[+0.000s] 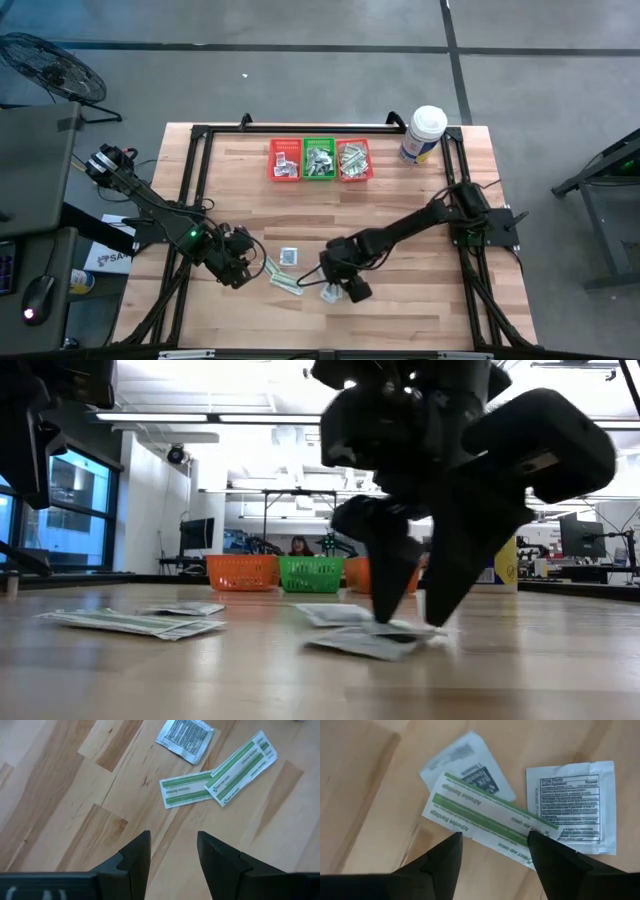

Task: Pick & Place First Aid Supplies
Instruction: Put the bandage pack into the right orange bin

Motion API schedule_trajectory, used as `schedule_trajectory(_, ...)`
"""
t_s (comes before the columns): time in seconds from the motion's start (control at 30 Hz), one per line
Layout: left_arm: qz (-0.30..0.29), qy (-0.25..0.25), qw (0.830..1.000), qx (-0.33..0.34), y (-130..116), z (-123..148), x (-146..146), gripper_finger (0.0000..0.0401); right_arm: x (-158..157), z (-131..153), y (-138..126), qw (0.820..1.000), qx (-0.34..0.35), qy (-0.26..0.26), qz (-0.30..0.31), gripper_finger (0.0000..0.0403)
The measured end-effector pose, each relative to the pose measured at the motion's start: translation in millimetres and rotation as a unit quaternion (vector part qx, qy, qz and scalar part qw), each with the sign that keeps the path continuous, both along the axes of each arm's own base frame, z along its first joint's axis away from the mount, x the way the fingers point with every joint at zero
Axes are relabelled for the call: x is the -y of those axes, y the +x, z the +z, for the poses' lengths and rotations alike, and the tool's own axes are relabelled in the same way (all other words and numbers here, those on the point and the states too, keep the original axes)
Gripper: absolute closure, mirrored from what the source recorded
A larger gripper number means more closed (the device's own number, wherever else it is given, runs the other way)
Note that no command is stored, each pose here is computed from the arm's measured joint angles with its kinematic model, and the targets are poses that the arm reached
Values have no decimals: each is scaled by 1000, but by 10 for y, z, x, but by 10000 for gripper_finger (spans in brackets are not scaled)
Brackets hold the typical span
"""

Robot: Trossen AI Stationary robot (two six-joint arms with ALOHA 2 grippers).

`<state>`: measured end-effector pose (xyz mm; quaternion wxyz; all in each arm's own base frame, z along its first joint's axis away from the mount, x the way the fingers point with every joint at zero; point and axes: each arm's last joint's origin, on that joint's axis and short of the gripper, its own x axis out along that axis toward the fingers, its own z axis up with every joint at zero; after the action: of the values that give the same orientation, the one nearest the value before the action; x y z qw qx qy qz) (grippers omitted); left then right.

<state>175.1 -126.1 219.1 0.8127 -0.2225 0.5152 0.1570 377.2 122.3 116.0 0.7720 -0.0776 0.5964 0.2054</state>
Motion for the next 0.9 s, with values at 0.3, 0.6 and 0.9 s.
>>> schedule_trajectory(0.3, 7, 2, 1000, 4, 2, 1, -3, 242, 84, 215, -143, 998, -20, -60, -23, 181)
schedule_trajectory(0.6, 7, 4, 1000, 5, 3, 1, -3, 242, 107, 128, -213, 997, -20, -74, 7, 181)
schedule_trajectory(0.9, 8, 4, 1000, 5, 3, 2, -4, 242, 151, 3, -278, 998, -14, -62, 8, 233)
